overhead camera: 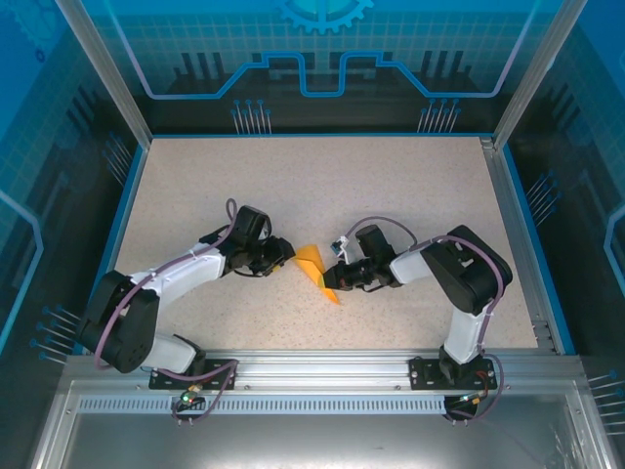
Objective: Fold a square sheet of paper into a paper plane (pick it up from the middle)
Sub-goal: Fold the wing for the fifth time at the center of the table.
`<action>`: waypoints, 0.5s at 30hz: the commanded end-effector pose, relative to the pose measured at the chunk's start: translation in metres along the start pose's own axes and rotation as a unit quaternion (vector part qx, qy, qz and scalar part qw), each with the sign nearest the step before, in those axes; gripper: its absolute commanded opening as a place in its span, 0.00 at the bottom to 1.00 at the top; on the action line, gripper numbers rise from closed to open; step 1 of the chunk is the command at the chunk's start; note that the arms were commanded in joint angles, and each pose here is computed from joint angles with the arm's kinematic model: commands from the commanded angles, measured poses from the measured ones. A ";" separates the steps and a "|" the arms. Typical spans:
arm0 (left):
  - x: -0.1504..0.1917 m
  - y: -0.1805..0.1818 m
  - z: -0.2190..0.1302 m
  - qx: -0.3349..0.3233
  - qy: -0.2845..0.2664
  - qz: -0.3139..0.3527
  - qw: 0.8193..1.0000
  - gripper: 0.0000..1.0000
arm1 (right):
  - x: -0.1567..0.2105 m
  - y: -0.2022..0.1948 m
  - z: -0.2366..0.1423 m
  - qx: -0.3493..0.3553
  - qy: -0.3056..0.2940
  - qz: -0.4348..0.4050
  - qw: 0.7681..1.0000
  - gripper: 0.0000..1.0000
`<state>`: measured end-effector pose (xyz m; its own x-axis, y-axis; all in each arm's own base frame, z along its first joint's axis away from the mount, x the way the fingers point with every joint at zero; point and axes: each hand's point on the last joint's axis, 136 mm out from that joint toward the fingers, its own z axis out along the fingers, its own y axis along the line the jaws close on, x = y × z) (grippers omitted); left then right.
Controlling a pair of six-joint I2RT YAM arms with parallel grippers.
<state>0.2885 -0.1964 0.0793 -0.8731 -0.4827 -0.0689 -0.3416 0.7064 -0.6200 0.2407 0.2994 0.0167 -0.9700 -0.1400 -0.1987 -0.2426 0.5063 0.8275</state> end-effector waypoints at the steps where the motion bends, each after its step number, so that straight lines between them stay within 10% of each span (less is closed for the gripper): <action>1: 0.006 -0.006 0.007 0.019 0.015 0.021 0.999 0.42 | 0.004 -0.025 0.002 0.038 -0.002 0.045 0.998 0.00; 15: 0.025 -0.028 0.040 0.029 0.054 0.042 0.997 0.41 | 0.019 -0.055 -0.003 0.096 -0.023 0.081 0.992 0.00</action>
<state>0.2818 -0.2341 0.0525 -0.9205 -0.3899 -0.0258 -0.2894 0.7245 -0.6255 0.2427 0.2966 0.0144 -0.9803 -0.0859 -0.1780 -0.1966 0.5174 0.8329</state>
